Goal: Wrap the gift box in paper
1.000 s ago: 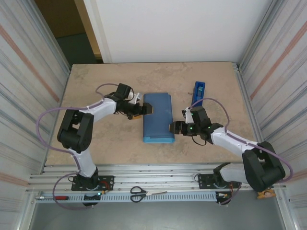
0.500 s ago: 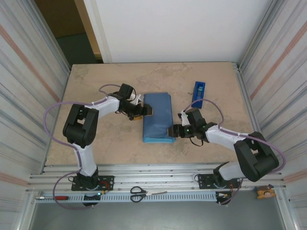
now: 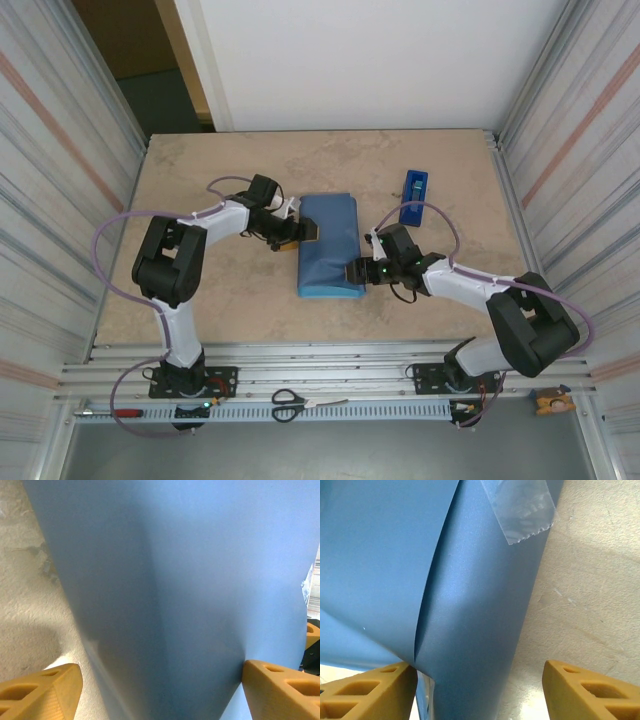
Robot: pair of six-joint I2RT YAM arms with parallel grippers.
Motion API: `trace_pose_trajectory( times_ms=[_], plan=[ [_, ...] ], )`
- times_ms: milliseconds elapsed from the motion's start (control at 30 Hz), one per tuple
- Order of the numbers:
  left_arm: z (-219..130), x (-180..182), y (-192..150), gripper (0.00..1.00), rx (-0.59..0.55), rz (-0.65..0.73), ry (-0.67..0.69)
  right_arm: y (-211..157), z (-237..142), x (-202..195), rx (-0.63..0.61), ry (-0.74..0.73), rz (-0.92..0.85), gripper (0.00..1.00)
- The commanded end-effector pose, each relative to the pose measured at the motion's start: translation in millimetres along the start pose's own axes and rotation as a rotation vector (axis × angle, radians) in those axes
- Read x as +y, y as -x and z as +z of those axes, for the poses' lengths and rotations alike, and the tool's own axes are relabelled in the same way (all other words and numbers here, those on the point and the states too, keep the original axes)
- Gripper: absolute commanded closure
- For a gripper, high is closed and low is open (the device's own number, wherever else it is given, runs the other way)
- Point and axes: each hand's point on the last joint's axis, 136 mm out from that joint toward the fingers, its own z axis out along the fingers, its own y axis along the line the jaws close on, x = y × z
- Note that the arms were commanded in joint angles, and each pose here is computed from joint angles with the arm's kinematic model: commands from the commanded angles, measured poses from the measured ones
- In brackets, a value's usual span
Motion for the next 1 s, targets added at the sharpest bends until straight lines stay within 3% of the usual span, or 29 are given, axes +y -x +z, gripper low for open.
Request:
trace_pose_trajectory(
  times_ms=[0, 233, 467, 733, 833, 967],
  plan=[
    [12.4, 26.0, -17.8, 0.18, 0.065, -0.041, 0.086, 3.7, -3.6, 5.7, -0.009, -0.011, -0.043, 0.33],
    [-3.7, 4.0, -2.5, 0.14, 0.021, -0.018, 0.041, 16.5, -32.7, 15.9, -0.088, 0.045, -0.056, 0.24],
    [-36.2, -20.8, 39.4, 0.06, -0.089, -0.035, -0.052, 73.5, -48.4, 17.7, -0.134, 0.223, 0.101, 0.16],
    [-28.1, -6.5, 80.0, 0.06, -0.079, -0.107, -0.085, 142.9, -7.1, -14.8, -0.063, 0.160, 0.282, 0.15],
    [-15.0, 2.4, 87.0, 0.10, -0.056, -0.126, -0.078, 148.5, 18.1, -34.8, 0.027, 0.070, 0.346, 0.19],
    [-6.9, 6.2, 92.7, 0.11, -0.037, -0.141, -0.068, 151.6, 40.1, -34.9, 0.082, 0.084, 0.376, 0.23]
  ],
)
